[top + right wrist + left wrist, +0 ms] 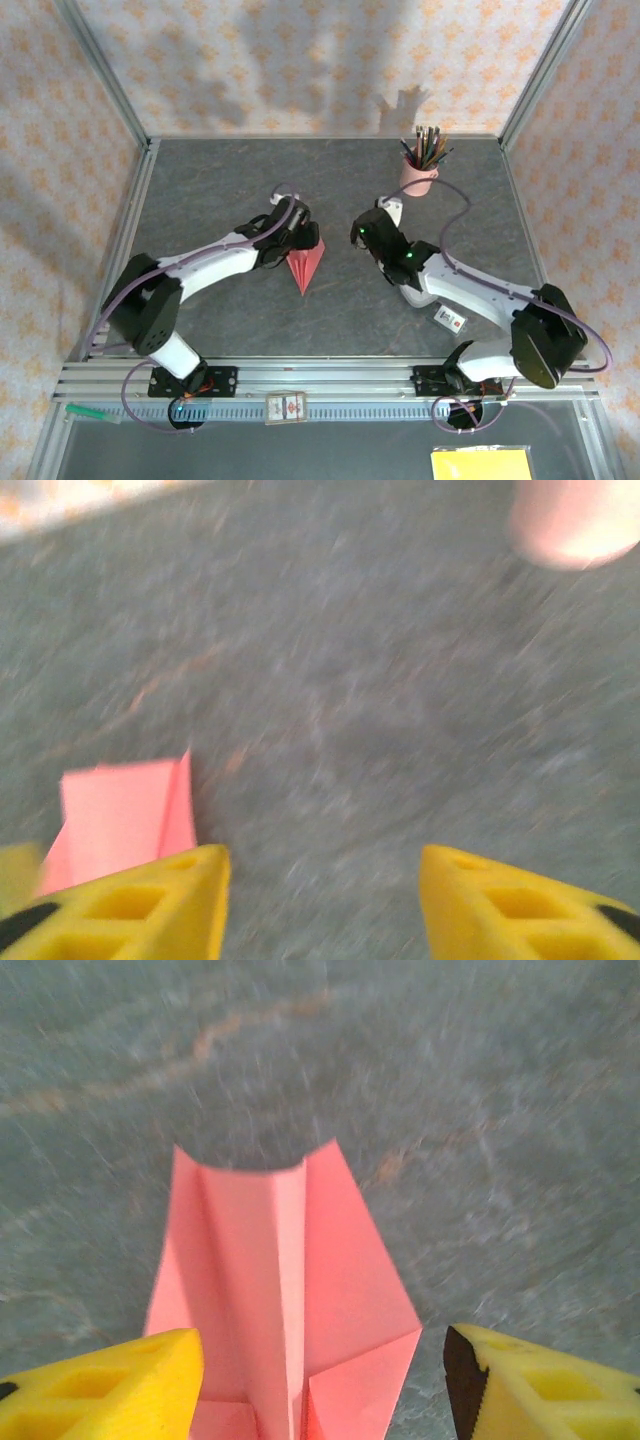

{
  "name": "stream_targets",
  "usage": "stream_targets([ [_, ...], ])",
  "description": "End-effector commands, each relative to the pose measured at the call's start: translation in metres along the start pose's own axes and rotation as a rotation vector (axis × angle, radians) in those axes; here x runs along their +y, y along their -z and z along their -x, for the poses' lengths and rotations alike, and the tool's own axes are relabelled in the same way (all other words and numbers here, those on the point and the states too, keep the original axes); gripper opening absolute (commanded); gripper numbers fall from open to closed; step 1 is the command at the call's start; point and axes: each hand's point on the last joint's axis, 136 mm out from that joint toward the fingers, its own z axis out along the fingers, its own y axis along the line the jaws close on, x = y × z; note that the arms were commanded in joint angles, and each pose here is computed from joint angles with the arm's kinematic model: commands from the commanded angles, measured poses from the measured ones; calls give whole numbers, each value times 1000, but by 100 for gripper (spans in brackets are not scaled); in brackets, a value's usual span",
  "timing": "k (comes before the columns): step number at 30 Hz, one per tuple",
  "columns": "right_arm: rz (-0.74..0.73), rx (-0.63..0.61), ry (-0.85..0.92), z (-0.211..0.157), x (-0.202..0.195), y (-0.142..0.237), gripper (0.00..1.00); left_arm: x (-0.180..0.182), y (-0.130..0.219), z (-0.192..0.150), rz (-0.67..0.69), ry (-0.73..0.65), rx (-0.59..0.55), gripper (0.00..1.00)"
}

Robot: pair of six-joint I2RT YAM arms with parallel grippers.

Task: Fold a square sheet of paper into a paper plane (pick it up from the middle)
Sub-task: Move the paper plane to the center of the table, then reset both arms

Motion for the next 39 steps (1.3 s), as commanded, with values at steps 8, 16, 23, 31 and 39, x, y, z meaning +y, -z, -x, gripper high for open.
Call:
stream_targets([
  [8, -570, -388, -36, 74, -158, 18, 100, 135, 117, 90, 354, 122, -582, 100],
  [16, -501, -424, 19, 31, -215, -28, 100, 234, 104, 53, 460, 170, -721, 99],
  [23, -347, -471, -5, 49, -213, -37, 99, 249, 91, 48, 438, 122, -725, 99],
  [31, -245, -606, -22, 43, -225, -21, 99, 258, 96, 43, 365, 144, -844, 99],
  [39, -252, -582, -14, 41, -225, -26, 100, 255, 77, 58, 335, 81, -790, 99],
])
